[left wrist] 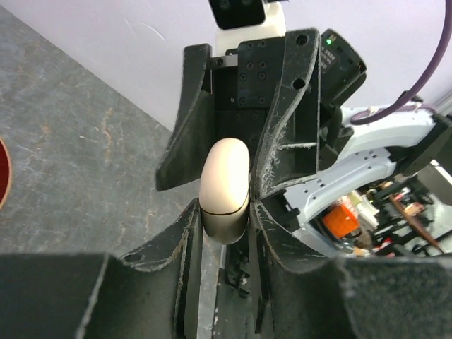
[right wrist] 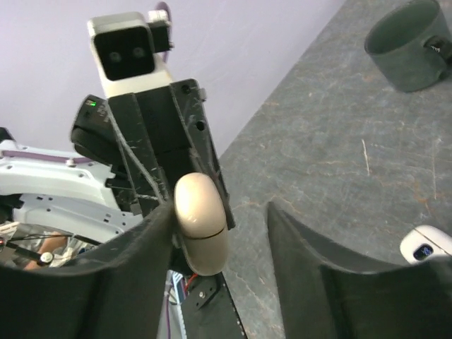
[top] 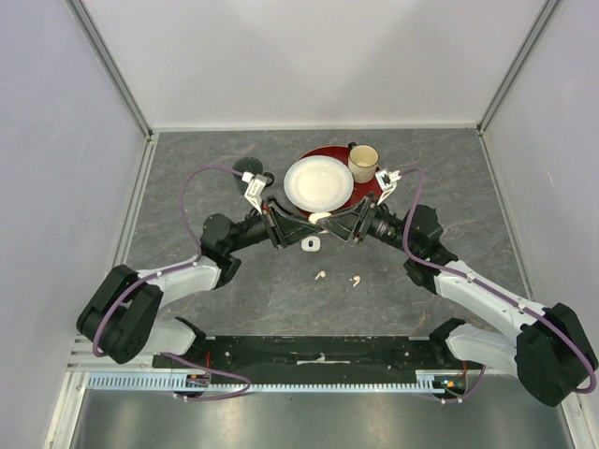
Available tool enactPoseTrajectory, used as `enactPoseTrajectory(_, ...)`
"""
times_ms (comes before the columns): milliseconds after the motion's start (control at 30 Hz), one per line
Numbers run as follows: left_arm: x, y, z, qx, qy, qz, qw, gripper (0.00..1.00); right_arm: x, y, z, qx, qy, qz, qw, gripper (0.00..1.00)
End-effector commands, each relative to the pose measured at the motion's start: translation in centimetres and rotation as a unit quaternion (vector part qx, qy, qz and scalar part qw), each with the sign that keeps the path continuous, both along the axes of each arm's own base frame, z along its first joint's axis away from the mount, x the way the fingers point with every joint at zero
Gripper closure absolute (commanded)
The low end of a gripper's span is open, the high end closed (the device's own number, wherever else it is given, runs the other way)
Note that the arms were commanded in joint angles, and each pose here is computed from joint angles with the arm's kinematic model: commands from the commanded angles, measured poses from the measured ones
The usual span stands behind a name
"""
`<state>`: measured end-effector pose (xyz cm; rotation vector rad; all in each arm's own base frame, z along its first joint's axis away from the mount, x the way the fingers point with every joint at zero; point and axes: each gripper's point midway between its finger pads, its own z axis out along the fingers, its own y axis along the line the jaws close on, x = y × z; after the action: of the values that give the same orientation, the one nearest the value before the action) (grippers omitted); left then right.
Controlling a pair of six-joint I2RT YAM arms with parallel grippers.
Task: Insert the wireless bluetooth earbuds into the charging case
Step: Pick up the charging case at the center of the board.
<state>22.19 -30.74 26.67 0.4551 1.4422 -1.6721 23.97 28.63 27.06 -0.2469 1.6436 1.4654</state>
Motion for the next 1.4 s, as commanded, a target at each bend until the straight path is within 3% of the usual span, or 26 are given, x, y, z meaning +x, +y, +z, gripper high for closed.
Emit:
enactPoseTrajectory(0, 0.1, 0.2, 1.6, 0.020, -0.086, 0.031, 0.996, 0.98, 0.7, -0.2, 2.1, 0.000, 0.020, -0.027, 0.999, 0.31)
enactPoseTrajectory(200, 0.8, 1.5, 0.3, 0.075, -0.138, 0.091, 0.983, 0.98, 1.3, -1.0, 3.8, 0.016, 0.070, -0.061, 0.996, 0.20)
enactPoseTrajectory(333, 0.6, 2.2, -0.2, 0.101, -0.217, 0.112, 0.964, 0.98, 1.4, -0.5, 3.1, 0.018, 0.156, -0.058, 0.986, 0.18)
enactPoseTrajectory(533, 0.4, 2.8, 0.2, 0.111, -0.277, 0.137, 0.945, 0.98, 0.7, 0.7, 2.1, 0.041, 0.242, -0.021, 0.969, 0.18)
enactPoseTrajectory(700, 0.7, 3.1, 0.7, 0.114, -0.298, 0.162, 0.934, 0.98, 0.5, 1.5, 0.3, 0.018, 0.293, -0.003, 0.956, 0.17)
enactPoseTrajectory(967, 0.9, 3.1, 0.6, 0.119, -0.306, 0.174, 0.928, 0.98, -0.1, 2.4, 0.9, 0.063, 0.326, 0.038, 0.942, 0.18)
enactPoseTrajectory(1200, 1.0, 2.7, 0.7, 0.120, -0.308, 0.175, 0.927, 0.98, -0.2, 2.5, 0.6, 0.077, 0.353, 0.043, 0.931, 0.26)
enactPoseTrajectory(1300, 1.0, 2.5, 0.7, 0.121, -0.308, 0.174, 0.927, 0.98, -0.5, 2.7, 0.7, 0.087, 0.358, 0.057, 0.928, 0.36)
enactPoseTrajectory(1367, 1.0, 2.4, 0.7, 0.121, -0.308, 0.174, 0.928, 0.98, -0.5, 2.6, 0.7, 0.091, 0.355, 0.058, 0.929, 0.48)
